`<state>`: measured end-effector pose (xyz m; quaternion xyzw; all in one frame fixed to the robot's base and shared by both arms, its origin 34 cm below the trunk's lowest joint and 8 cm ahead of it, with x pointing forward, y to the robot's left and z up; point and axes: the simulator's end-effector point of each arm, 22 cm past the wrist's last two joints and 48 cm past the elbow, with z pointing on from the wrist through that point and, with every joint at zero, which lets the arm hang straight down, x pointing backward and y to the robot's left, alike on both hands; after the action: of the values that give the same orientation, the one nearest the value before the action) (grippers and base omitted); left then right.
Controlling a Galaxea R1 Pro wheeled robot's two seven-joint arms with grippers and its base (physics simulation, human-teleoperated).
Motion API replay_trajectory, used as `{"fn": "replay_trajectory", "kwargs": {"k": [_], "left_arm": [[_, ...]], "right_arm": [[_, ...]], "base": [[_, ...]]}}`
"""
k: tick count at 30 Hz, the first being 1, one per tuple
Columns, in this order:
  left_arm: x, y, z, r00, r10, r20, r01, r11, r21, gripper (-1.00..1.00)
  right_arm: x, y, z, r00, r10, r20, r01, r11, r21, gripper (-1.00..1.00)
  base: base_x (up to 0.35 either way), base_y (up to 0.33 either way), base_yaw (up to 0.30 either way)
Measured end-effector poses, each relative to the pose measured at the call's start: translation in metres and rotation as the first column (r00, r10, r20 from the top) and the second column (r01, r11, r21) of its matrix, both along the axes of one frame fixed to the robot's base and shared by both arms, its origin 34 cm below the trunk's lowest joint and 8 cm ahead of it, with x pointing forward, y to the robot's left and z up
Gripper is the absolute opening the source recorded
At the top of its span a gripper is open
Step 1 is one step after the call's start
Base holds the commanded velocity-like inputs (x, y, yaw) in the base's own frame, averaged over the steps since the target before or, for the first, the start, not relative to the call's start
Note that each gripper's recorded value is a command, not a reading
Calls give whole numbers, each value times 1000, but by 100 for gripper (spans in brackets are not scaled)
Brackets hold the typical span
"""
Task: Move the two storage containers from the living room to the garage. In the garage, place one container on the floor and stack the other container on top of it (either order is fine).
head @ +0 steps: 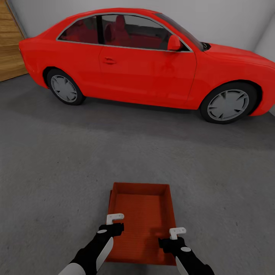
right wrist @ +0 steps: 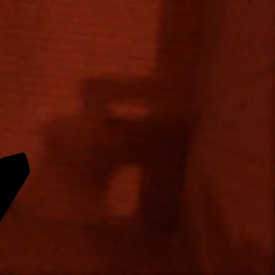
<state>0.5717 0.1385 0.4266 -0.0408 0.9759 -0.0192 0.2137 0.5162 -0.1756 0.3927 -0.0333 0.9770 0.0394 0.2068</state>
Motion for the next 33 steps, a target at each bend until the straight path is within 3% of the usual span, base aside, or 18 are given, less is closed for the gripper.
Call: {"fn": "replay_trajectory", "kwargs": {"k": [7, 13, 19, 23, 29, 33], "left_arm": [[2, 0, 2, 1000, 3, 5, -3, 1000, -2, 100], [26, 6, 17, 998, 50, 48, -49, 999, -21, 100], [61, 25, 49, 997, 49, 63, -47, 999, -25, 100], [92, 33, 81, 989, 63, 133, -59, 998, -37, 100], [124, 33, 127, 977, 70, 204, -58, 996, -64, 100], [131, 33, 139, 972, 74, 225, -59, 996, -72, 100]], "right_arm": [[7, -1, 4, 1000, -1, 16, 1, 1000, 0, 100], [46, -10, 25, 995, -8, 103, 8, 1000, -9, 100], [83, -16, 50, 981, -14, 192, 16, 1000, -10, 100], [121, -23, 82, 964, -19, 265, 23, 1000, -13, 100], [157, -28, 129, 958, -22, 287, 29, 999, -19, 100], [164, -29, 140, 954, -24, 299, 31, 999, -18, 100]], "base": [[0, 0, 0], [0, 0, 0], [0, 0, 0], [0, 0, 0], [0, 0, 0], [0, 0, 0]]}}
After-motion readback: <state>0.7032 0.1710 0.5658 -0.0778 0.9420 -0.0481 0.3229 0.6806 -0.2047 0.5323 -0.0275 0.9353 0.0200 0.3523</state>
